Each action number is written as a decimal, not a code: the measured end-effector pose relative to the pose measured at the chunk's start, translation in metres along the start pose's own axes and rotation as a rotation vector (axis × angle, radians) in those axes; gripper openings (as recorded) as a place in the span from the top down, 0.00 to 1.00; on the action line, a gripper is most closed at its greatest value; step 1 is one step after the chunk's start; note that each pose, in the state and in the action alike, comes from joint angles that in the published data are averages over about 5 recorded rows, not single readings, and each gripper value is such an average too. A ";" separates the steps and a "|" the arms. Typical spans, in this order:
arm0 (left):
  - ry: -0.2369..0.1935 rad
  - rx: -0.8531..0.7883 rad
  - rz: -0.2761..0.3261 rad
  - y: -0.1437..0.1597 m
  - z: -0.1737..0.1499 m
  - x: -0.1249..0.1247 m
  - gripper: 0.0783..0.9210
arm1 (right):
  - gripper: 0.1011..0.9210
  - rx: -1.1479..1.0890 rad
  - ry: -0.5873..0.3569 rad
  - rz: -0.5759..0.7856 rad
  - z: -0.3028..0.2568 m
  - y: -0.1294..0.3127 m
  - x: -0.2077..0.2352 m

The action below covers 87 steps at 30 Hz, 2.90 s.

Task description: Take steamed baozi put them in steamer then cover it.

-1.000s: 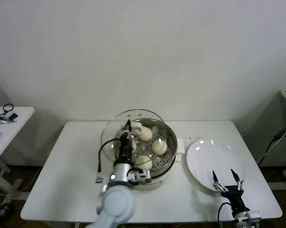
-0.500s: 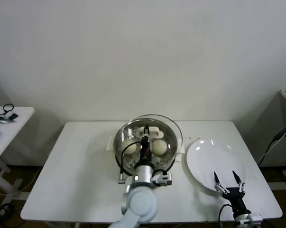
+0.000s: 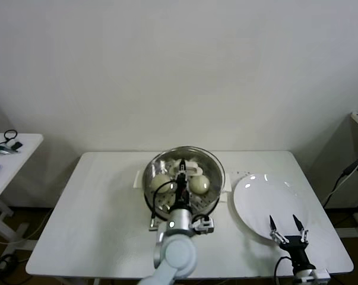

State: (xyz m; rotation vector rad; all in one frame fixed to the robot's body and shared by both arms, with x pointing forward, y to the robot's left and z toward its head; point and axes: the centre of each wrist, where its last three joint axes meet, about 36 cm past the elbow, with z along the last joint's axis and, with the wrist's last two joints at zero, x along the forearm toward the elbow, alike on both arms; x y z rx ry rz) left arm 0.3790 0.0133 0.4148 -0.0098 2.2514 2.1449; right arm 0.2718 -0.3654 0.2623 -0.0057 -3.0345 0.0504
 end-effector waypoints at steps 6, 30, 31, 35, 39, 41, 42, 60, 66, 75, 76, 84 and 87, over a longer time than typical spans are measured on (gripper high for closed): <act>0.006 -0.015 0.005 -0.007 0.004 0.000 0.93 | 0.12 0.000 -0.004 0.001 0.000 0.000 0.000; -0.032 0.058 -0.002 0.001 0.013 0.013 0.53 | 0.12 -0.013 0.010 0.003 -0.008 0.005 0.005; -0.036 0.068 -0.001 0.003 0.013 0.014 0.50 | 0.12 -0.012 0.012 0.002 -0.009 0.004 0.005; -0.050 0.109 0.009 0.009 0.017 0.021 0.36 | 0.12 -0.011 0.022 -0.002 -0.011 0.004 0.006; -0.064 0.154 0.012 0.016 0.025 0.029 0.22 | 0.12 -0.015 0.023 -0.005 -0.012 0.005 0.005; -0.071 0.178 0.009 0.020 0.031 0.033 0.17 | 0.12 -0.015 0.021 -0.006 -0.013 0.005 0.004; -0.075 0.192 0.006 0.022 0.034 0.034 0.15 | 0.12 -0.016 0.019 -0.007 -0.013 0.005 0.004; -0.002 0.750 0.015 0.032 0.170 0.045 0.12 | 0.12 -0.027 -0.017 -0.026 -0.011 0.013 -0.004; 0.050 1.025 0.101 0.002 0.233 0.061 0.12 | 0.12 -0.031 -0.021 -0.033 -0.008 0.016 -0.006; 0.132 1.306 0.135 -0.055 0.282 0.087 0.12 | 0.12 -0.035 -0.031 -0.042 -0.006 0.020 -0.009; 0.139 1.324 0.135 -0.060 0.285 0.089 0.12 | 0.12 -0.035 -0.031 -0.043 -0.006 0.021 -0.009; 0.180 1.430 0.120 -0.085 0.294 0.104 0.12 | 0.12 -0.035 -0.033 -0.043 -0.005 0.020 -0.010; 0.186 1.449 0.115 -0.089 0.295 0.107 0.12 | 0.12 -0.035 -0.033 -0.042 -0.005 0.020 -0.011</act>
